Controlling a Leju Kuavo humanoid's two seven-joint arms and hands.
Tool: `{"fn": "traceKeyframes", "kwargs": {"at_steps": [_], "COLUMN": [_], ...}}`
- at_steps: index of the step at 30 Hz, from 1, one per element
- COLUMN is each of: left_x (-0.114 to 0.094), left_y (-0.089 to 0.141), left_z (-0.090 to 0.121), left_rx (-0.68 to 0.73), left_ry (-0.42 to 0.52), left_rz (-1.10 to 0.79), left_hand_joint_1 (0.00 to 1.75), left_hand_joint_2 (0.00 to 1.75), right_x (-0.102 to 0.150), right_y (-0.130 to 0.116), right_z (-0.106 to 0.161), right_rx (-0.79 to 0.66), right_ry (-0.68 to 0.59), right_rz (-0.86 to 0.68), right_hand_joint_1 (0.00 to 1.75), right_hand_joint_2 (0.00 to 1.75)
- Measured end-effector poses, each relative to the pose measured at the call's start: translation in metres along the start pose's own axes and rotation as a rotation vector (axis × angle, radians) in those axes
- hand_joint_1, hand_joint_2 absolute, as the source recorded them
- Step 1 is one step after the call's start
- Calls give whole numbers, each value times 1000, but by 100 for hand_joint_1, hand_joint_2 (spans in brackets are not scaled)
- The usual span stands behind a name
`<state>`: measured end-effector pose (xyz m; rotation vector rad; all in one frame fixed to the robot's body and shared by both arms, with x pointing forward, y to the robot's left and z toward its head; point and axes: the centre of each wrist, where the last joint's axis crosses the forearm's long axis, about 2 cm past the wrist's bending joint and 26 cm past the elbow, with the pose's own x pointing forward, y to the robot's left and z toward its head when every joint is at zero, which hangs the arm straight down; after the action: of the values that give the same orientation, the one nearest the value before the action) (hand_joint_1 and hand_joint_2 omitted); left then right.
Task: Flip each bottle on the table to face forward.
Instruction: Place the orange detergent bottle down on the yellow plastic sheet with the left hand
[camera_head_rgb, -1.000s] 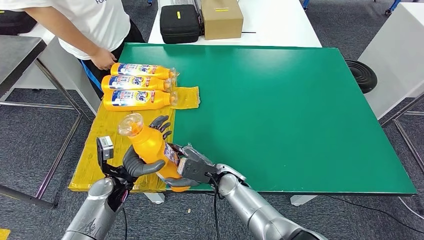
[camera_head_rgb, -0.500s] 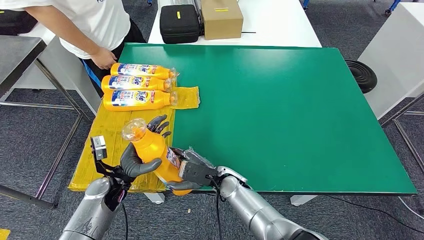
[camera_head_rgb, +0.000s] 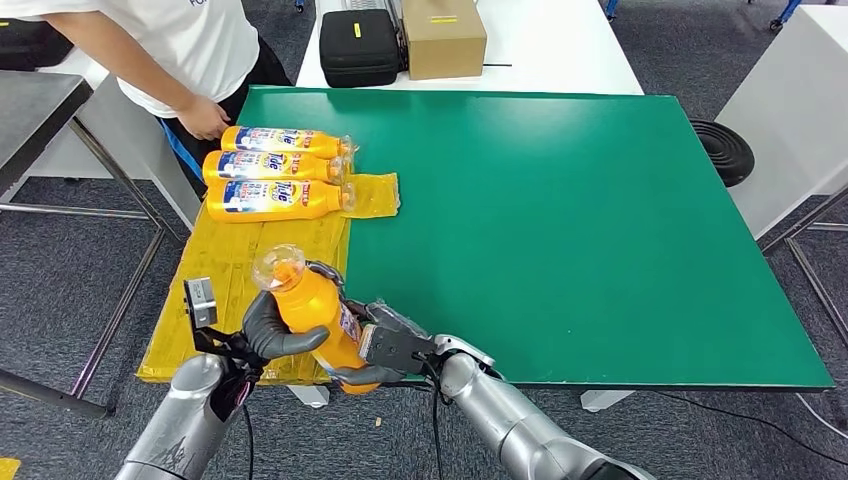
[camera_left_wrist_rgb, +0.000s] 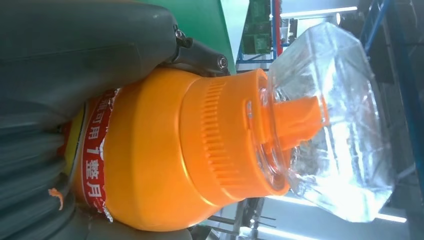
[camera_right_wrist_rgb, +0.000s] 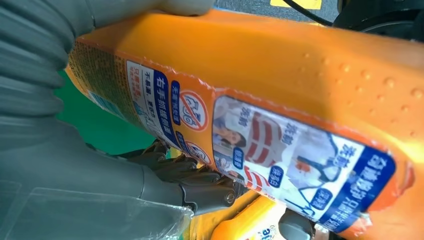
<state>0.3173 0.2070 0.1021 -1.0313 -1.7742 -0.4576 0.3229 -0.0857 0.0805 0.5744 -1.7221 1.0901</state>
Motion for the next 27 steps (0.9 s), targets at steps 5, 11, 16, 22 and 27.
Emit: {"fn": "traceKeyframes", "kwargs": {"at_steps": [5,11,16,22,27], "left_x": [0,3,7,11,28], "left_y": [-2,-4,0,9,36], "left_z": [-2,-6,-6,2,11], "left_rx": [-36,-46,-15,36,157], "left_ry": [22,24,57,101,169], "left_rz": [-32,-64,-121,-181,-410], "left_hand_joint_1": [175,175,175,175,175], "left_hand_joint_2": [175,175,175,175,175], "right_x": [0,-1,3,10,16], "right_y": [0,-1,-3,-13,-21], "right_z": [1,2,2,5,18], "right_rx": [-3,-76,-149,-216,-256], "right_ry": [1,11,-17,-73,-127], "right_rz": [-1,17,14,8,-3], "right_hand_joint_1": [0,0,0,0,0], "right_hand_joint_2": [87,0,0,0,0]}}
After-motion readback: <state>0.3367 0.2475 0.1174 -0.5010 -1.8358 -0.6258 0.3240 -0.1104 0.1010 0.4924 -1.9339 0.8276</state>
